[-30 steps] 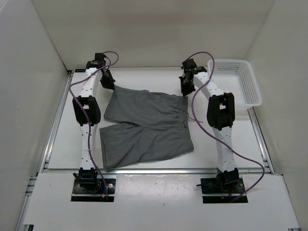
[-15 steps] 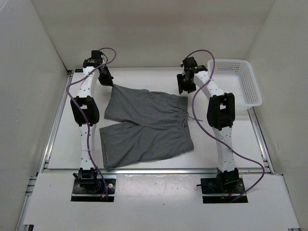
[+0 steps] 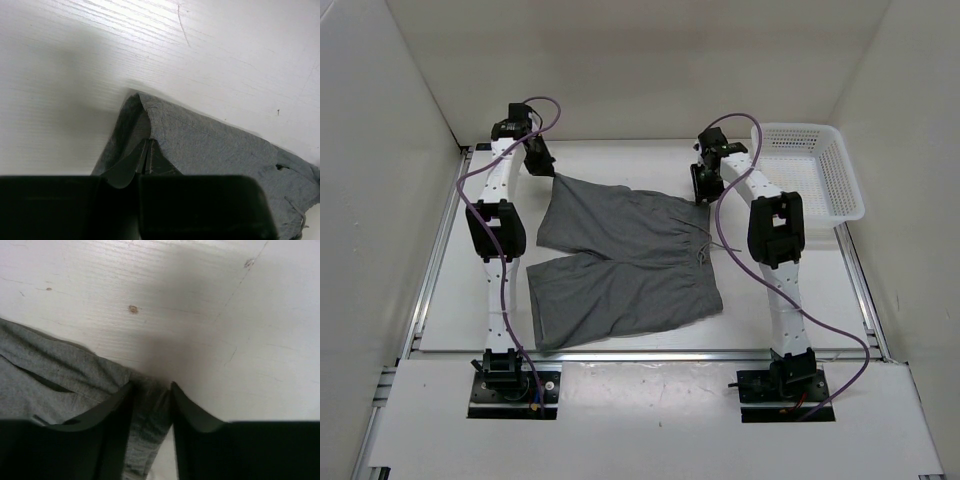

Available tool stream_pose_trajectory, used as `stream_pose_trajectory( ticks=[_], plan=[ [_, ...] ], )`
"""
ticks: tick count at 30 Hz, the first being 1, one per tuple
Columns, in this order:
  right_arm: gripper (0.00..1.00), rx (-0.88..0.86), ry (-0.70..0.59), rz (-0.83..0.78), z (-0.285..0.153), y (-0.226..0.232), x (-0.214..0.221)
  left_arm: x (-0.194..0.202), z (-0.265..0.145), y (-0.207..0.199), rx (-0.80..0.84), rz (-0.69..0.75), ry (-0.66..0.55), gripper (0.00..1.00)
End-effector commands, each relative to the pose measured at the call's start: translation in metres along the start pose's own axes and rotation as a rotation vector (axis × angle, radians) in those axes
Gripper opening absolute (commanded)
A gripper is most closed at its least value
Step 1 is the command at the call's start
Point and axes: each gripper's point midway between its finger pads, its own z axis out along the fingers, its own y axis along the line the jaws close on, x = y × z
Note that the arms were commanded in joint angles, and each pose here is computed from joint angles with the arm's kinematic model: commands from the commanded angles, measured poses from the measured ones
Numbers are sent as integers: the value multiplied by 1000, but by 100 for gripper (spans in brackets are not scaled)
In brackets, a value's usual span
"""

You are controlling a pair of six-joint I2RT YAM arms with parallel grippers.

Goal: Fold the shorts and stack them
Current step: Flatten the shorts out

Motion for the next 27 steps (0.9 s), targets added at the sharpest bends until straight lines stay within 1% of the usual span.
stream_pose_trajectory(
  ticks=[1,2,3,5,6,7,9,10,13,16,18,23,27],
  plan=[
    [36,2,32,-8,10,-4,10,-33,-49,-19,59,15,-117,11],
    [28,-7,33,3,10,-2,10,-33,-49,-18,59,24,-117,11],
    [16,-7,33,3,10,-2,10,-33,-49,-18,59,24,-117,11],
    [5,13,6,15,2,-4,1,-35,-49,-14,54,17,-120,11],
    [1,19,-27,14,-8,-5,-9,-35,-49,-14,54,16,-120,11],
    [1,29,-39,24,-13,-6,-12,-37,-54,-15,57,29,-129,11],
    [1,41,-111,25,-35,-7,-33,-39,-59,-16,61,30,-138,11],
    [1,53,-136,35,-44,-8,-40,-46,-71,-15,65,26,-161,11],
    [1,52,-225,37,-73,-7,-64,-55,-90,-16,73,34,-199,11],
    [1,44,-289,47,-97,-5,-81,-66,-104,-7,70,19,-232,11],
    [1,40,-308,57,-104,-4,-86,-72,-119,-7,83,16,-256,11],
    [1,34,-343,67,-117,-2,-93,-74,-126,-8,103,14,-261,11],
    [1,29,-369,76,-129,-2,-93,-75,-141,-15,131,13,-274,11]
  ],
)
